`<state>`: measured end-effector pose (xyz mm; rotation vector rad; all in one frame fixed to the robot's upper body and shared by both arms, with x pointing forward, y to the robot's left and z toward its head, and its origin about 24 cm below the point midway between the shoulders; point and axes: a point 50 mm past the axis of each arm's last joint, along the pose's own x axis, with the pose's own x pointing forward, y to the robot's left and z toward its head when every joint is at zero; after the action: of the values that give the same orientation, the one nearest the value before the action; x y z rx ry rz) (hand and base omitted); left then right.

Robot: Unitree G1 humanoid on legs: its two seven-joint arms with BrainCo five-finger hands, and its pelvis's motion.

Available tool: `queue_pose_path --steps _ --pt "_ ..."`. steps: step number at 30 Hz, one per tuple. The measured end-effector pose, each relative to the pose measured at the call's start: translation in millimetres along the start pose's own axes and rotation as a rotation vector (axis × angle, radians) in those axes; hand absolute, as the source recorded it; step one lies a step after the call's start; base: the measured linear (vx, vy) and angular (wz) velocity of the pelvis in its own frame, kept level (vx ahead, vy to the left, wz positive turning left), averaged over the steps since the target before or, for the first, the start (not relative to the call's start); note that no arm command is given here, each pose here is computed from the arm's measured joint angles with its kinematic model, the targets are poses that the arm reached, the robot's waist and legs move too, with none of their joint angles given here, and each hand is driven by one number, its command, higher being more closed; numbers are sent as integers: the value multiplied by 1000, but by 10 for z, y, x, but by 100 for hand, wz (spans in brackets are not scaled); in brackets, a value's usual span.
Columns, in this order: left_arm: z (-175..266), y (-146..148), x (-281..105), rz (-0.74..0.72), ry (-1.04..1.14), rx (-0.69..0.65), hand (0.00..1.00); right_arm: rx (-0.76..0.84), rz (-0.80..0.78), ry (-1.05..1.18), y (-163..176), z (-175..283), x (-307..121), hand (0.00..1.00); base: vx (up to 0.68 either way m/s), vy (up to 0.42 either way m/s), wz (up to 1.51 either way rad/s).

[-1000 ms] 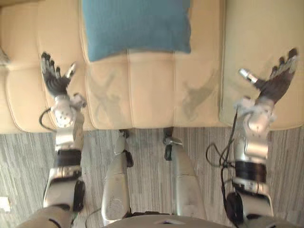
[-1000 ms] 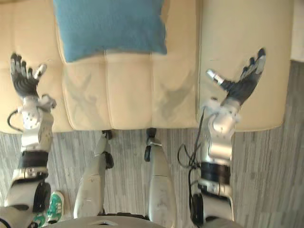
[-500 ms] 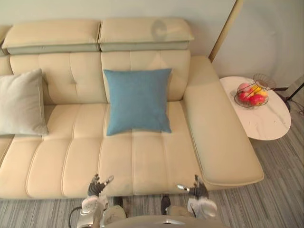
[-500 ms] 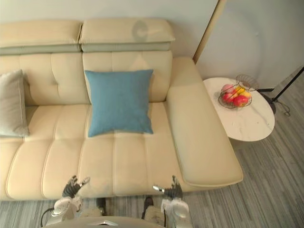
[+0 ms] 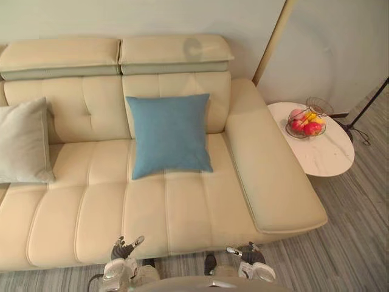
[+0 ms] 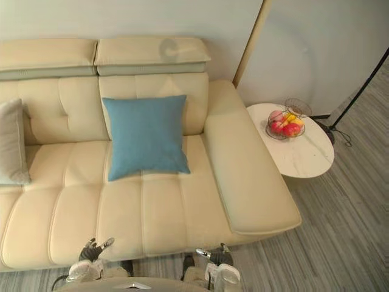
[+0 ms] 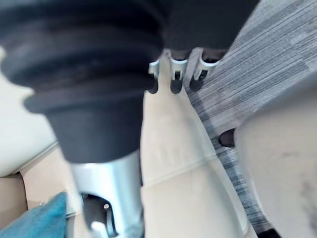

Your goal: Pick up cushions and gather them together orderly.

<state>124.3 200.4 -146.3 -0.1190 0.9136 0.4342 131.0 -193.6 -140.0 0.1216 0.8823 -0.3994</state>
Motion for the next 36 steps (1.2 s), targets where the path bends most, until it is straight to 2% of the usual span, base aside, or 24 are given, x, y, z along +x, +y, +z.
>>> queue_pose_path --steps 4,6,7,10,19,23,27,28,29,36 --pt "-14 102 -13 45 -3 -21 0 -9 -1 18 -1 -28 10 0 -107 -167 16" --pt "-153 2 -77 29 30 -59 0 -32 -28 5 -100 17 29 0 -171 -190 -29" --pt "-73 17 -49 31 5 -56 0 -34 -5 -16 12 102 54 0 -157 -177 -11" --pt "-92 -111 -61 -4 16 -59 0 -70 19 -36 63 168 70 0 -304 -117 7" --pt "-144 -135 -85 0 27 -64 0 -103 25 -24 65 109 50 0 -108 107 -25" --pt "-174 39 -74 35 37 -35 0 -53 -2 48 31 -103 -4 0 -73 161 -10" --pt "-241 75 -73 26 72 -5 0 -47 -38 107 -93 -224 -6 0 -25 93 5" --pt "-255 77 -75 24 79 -1 0 -44 -42 110 -106 -228 -6 0 20 37 2" --pt "-347 171 -72 14 138 50 0 -41 -94 156 -295 -171 78 0 0 0 0" --pt "-347 169 -72 14 138 51 0 -41 -95 155 -300 -169 78 0 0 0 0"
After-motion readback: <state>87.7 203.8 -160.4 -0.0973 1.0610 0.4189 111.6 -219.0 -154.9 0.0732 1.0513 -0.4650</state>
